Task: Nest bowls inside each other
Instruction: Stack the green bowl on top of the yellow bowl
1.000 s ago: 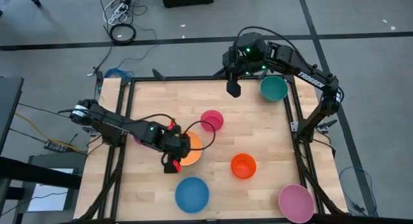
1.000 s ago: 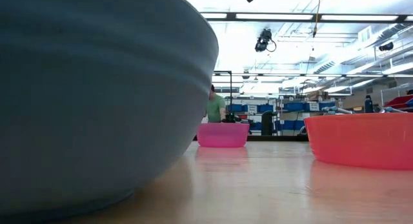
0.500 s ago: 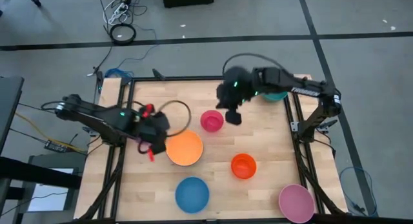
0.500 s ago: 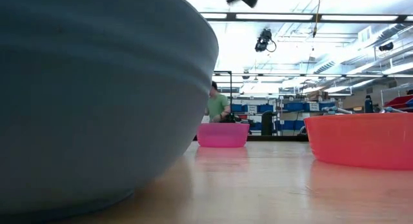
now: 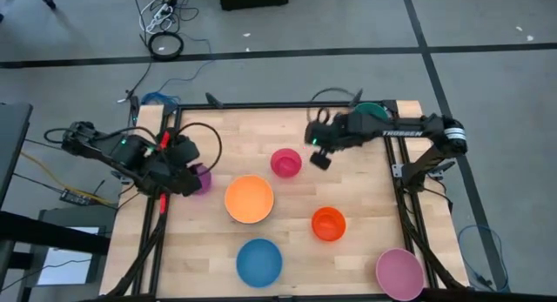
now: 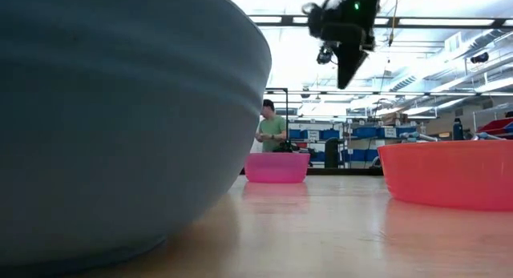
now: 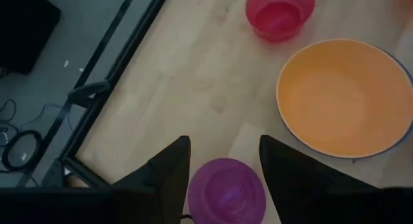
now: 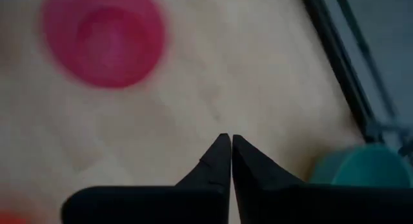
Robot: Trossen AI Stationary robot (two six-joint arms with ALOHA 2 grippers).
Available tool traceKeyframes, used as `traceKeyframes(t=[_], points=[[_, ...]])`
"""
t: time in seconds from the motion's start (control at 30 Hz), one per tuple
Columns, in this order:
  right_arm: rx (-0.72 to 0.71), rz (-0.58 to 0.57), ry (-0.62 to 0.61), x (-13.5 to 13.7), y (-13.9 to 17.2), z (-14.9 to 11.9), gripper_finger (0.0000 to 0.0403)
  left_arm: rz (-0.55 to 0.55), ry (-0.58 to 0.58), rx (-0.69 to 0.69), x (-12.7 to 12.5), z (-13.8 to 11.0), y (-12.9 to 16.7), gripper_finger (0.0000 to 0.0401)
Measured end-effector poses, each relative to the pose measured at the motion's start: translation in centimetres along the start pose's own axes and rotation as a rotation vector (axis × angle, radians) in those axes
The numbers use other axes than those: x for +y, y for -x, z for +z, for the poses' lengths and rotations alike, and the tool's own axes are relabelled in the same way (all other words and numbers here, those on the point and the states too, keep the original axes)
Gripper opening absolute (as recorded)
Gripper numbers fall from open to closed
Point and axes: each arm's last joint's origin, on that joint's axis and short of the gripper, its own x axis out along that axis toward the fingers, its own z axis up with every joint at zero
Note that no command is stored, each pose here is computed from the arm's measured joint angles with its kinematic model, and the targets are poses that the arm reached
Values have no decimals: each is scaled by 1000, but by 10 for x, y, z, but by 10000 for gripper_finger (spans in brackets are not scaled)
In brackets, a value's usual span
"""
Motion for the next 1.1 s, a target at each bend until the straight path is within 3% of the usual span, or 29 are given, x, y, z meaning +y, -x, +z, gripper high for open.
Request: traceKeyframes(t=[0.23, 0.43, 0.73, 1.1], points=[[89, -18, -328, -68, -21, -14, 65, -12, -20, -12, -3, -2, 2, 193], [216, -21, -547, -102, -46, -33, 124, -15, -31, -35, -5, -4, 5, 193], [304, -87, -646, -130, -71, -53, 137, -21, -41, -56, -8, -6, 8, 193], [289, -21, -681, -141, -85, -58, 137, -37, -37, -64, -10, -8, 10, 193]])
